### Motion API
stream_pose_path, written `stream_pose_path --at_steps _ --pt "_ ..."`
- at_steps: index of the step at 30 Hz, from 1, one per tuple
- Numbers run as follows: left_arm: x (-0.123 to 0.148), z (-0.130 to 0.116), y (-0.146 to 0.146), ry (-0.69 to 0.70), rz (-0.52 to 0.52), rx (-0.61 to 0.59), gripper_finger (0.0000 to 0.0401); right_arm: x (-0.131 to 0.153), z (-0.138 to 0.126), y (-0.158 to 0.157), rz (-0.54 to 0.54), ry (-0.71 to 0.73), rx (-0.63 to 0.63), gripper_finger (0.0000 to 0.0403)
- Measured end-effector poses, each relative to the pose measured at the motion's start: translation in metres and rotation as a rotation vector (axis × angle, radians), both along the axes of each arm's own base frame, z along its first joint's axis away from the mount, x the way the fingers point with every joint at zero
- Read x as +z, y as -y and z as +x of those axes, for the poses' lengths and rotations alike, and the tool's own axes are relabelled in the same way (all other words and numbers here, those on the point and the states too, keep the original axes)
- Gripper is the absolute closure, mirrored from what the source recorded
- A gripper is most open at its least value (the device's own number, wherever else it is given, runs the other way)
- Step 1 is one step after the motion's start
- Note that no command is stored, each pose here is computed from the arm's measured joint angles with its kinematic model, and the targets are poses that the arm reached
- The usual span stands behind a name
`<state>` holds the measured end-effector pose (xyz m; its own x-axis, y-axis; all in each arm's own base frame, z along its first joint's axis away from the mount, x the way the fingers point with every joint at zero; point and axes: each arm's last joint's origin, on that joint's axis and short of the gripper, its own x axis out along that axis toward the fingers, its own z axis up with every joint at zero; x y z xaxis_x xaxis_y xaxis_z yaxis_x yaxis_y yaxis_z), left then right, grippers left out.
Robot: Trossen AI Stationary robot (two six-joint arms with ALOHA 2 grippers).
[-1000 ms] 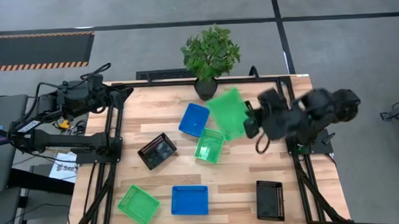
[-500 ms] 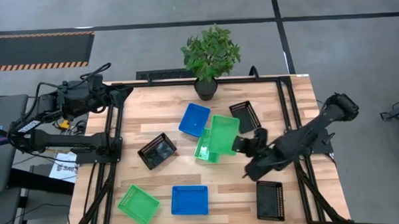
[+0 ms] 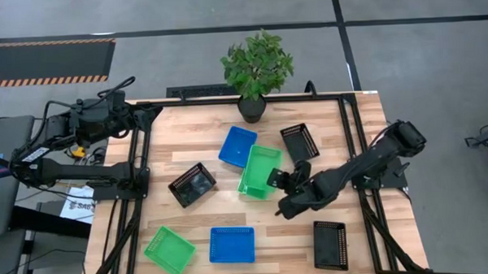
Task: Stack baskets by color
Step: Stack the top green bin on the middle right green bin, then stack the bottom black bin on the top right black bin
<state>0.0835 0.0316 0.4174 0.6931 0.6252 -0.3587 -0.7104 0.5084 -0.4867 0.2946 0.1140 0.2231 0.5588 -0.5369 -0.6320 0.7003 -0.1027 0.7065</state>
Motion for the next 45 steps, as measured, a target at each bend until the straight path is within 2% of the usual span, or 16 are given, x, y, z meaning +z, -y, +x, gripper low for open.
stream_pose_path --at_steps 7,22,37,41,45 --pt "0.000 0.000 0.000 -0.002 -0.001 -0.002 0.0120 -0.023 0.020 -0.003 0.058 0.011 0.004 0.0393" --pt "0.000 0.000 0.000 -0.028 0.027 -0.019 0.0120 -0.032 0.024 0.001 0.080 -0.041 0.016 0.0384" --pt "0.000 0.000 0.000 -0.051 0.052 -0.037 0.0120 -0.032 0.027 0.008 0.108 -0.067 0.028 0.0278" --pt "0.000 0.000 0.000 -0.059 0.062 -0.042 0.0120 -0.018 0.021 0.009 0.079 -0.073 0.077 0.0237" --pt "0.000 0.000 0.000 -0.067 0.075 -0.040 0.0120 0.000 0.004 0.011 0.028 -0.139 0.144 0.0194"
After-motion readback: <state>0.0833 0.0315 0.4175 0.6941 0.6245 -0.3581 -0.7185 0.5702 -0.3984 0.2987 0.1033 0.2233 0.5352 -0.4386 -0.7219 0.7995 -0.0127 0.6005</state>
